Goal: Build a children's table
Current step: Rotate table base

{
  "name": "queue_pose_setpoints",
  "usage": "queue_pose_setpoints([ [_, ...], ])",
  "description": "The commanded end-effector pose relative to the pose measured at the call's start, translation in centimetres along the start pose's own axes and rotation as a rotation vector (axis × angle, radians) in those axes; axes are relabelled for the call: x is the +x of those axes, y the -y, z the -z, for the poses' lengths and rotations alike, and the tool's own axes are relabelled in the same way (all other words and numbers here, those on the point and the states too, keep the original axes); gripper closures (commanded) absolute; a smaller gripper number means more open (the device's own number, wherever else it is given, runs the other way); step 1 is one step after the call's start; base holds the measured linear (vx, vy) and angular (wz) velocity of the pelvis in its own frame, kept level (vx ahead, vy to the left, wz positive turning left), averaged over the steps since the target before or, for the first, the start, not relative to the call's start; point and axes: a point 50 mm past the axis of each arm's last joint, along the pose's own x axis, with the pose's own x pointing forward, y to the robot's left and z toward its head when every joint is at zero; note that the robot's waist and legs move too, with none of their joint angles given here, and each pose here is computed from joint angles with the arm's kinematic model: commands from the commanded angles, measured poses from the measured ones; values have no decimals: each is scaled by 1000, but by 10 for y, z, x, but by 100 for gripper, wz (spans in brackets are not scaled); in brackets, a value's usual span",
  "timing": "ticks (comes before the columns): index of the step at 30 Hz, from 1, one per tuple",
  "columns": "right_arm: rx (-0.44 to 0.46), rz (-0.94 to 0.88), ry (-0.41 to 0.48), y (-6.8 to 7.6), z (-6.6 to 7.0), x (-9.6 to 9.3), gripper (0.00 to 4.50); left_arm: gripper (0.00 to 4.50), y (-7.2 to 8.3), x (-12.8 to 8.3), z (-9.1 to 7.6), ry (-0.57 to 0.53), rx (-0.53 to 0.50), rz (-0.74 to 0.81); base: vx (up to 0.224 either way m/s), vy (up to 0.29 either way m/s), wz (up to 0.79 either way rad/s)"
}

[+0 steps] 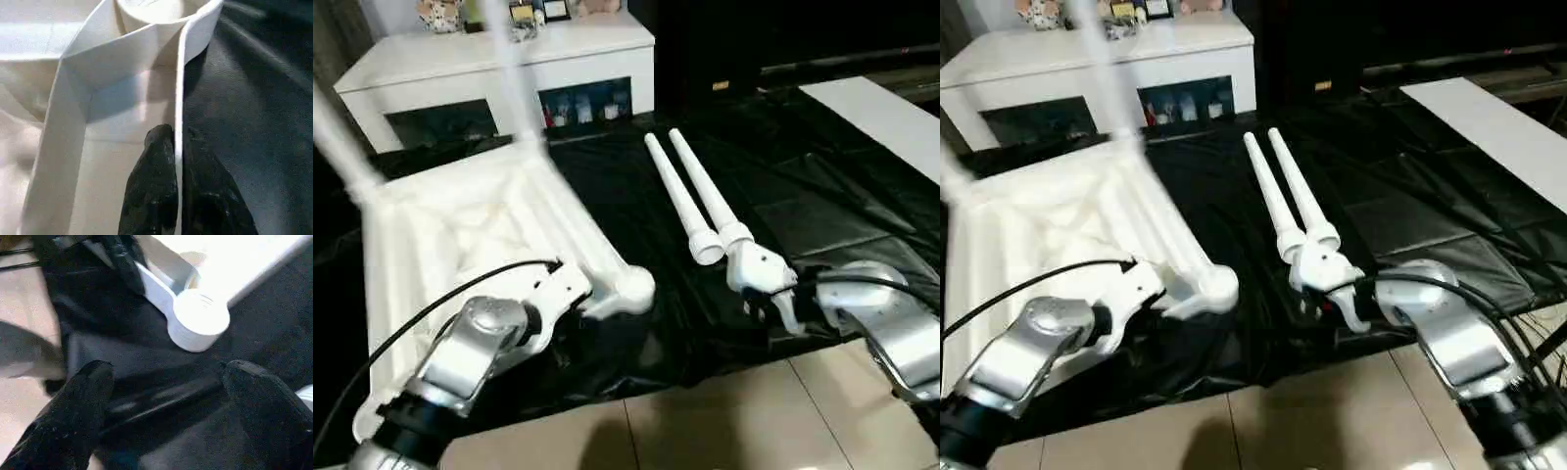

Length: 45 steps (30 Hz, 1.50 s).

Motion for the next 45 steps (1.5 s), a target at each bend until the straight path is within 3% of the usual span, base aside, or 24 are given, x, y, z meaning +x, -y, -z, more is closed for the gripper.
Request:
queue_pose_setpoints([
  [1,-11,59,5,8,-4,2,51,449,-12,0,0,24,49,-98,0,0,0],
  [3,7,77,9,9,-3,4,51,449,-15,2,-4,55,89,-93,0,0,0],
  [4,26,94,6,10,-1,6,51,449,-17,3,-7,82,158,-87,0,0,0],
  [7,41,121,-3,10,2,9,51,449,-24,4,-3,63,254,-88,0,0,0],
  [12,44,140,-4,10,3,12,51,449,-35,1,-1,67,275,-111,0,0,0],
  [14,56,172,11,12,2,13,51,449,-48,-4,-3,99,295,-151,0,0,0],
  [19,77,194,29,13,1,14,51,449,-50,-6,-13,197,250,-154,0,0,0],
  [21,83,203,29,14,1,14,51,387,-49,-6,-16,226,235,-157,0,0,0],
  [23,99,243,24,17,2,15,51,387,-48,-7,-22,268,225,-148,0,0,0],
  [25,113,281,21,21,3,15,51,358,-48,-9,-26,289,229,-152,0,0,0],
  [28,166,374,23,34,2,14,34,348,-50,-17,-33,303,237,-151,0,0,0],
  [31,261,476,29,50,1,14,18,343,-49,-27,-40,340,173,-120,0,0,0],
  [32,322,552,10,61,3,15,9,341,-50,-30,-44,370,116,-129,0,0,0],
  [36,390,654,-43,77,9,19,9,341,-51,-30,-48,394,70,-161,0,0,0],
  [39,457,733,-90,96,12,29,9,341,-45,-27,-51,375,85,-128,0,0,0],
  [42,517,777,-92,111,3,39,9,341,-37,-27,-58,363,114,-72,0,0,0],
  [45,538,796,-82,117,-4,45,9,341,-34,-29,-64,368,124,-53,0,0,0],
])
